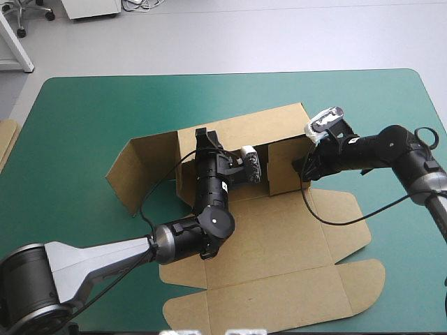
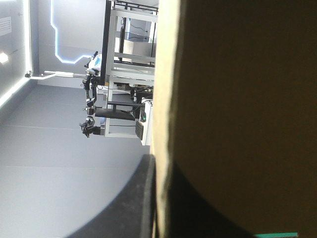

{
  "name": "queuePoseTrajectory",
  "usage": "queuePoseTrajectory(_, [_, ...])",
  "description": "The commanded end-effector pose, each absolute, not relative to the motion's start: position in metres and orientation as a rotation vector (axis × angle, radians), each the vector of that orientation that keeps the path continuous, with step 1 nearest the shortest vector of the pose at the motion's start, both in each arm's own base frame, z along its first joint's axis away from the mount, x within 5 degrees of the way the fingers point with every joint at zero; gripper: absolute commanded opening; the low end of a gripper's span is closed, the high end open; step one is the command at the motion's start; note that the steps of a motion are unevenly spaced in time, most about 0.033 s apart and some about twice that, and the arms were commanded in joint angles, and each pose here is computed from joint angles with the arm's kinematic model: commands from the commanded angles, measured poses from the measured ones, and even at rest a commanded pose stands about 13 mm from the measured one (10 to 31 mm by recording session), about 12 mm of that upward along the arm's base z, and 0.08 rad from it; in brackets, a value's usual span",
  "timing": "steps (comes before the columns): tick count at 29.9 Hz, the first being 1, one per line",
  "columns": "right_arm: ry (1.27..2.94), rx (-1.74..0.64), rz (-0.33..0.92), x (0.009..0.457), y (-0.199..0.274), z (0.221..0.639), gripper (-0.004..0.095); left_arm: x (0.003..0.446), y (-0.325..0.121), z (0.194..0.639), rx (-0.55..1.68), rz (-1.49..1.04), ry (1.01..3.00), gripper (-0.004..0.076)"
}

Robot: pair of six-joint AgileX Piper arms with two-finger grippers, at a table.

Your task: Fold the box

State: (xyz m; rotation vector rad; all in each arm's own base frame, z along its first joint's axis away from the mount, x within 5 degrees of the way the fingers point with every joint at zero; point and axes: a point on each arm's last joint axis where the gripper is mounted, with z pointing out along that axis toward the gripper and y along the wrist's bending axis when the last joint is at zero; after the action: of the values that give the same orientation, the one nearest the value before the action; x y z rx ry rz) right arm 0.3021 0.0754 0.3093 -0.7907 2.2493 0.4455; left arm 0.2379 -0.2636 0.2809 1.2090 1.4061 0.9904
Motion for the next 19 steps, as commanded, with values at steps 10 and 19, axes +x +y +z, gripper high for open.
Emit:
queuePoseTrajectory(10, [2.154,-0.687,0.406,0.29,0.087,0.288,0.0347,0.234,-0.266,0.311,1.167,0.936,1.295,-0.001])
queuePoseTrajectory(19, [2.109,-0.697,0.379,0.287,0.099,0.282,0.0161,0.232,-0.266,0.314,1.181,0.932,1.274,-0.001])
